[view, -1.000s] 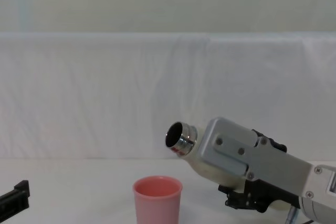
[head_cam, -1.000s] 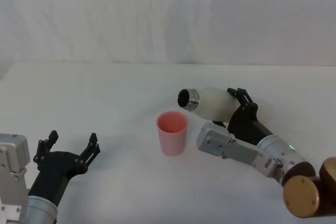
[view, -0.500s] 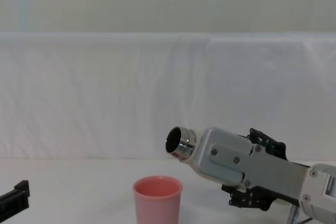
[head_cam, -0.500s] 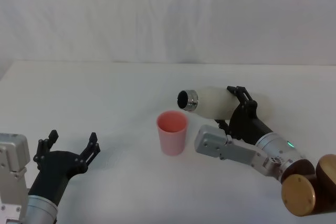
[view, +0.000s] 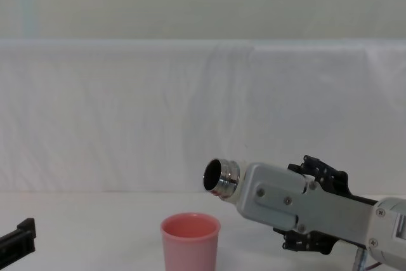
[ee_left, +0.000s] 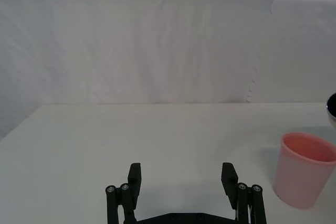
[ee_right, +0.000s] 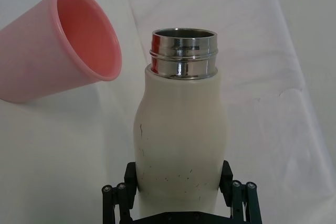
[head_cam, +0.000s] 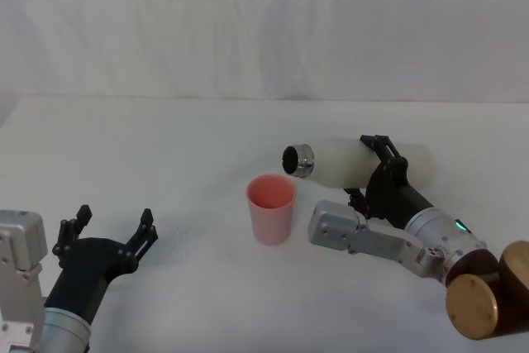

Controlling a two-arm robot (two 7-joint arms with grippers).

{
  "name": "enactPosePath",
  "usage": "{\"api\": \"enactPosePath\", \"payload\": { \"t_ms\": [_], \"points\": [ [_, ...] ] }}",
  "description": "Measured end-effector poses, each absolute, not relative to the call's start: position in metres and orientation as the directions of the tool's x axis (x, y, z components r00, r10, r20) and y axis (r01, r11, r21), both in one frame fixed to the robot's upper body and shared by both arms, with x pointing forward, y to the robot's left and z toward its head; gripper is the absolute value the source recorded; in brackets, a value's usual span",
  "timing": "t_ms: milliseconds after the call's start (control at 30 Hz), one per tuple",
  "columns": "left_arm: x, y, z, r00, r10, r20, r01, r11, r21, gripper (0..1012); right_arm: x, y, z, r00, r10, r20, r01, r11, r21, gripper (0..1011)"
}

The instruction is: Grasp the thermos with one hand and pour water into the cup lid.

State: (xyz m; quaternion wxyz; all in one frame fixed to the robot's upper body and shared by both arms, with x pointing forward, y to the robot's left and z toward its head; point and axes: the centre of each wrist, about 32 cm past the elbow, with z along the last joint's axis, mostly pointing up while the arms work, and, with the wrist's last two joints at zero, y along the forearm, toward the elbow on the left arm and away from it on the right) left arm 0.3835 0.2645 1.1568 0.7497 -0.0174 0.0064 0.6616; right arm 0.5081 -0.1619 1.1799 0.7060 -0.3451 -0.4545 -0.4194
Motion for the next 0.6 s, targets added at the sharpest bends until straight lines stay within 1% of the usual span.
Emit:
{"api": "enactPosePath", "payload": {
  "t_ms": [233, 600],
  "points": [
    [0.3835, 0.2645, 1.1568, 0.125, 0.992, -0.033, -0.992, 0.124, -0.018, 1001, 0.5090, -0.1625, 1.1804, 0.239, -0.261, 0.935, 0.903, 0.413, -0.116, 950],
    [0.3835, 0.2645, 1.1568, 0.124, 0.992, -0.033, -0.992, 0.124, -0.018, 1001, 0.5106, -0.1614, 1.1813, 0.229, -0.202, 0.952, 0.901, 0.413, -0.130, 950]
  ]
}}
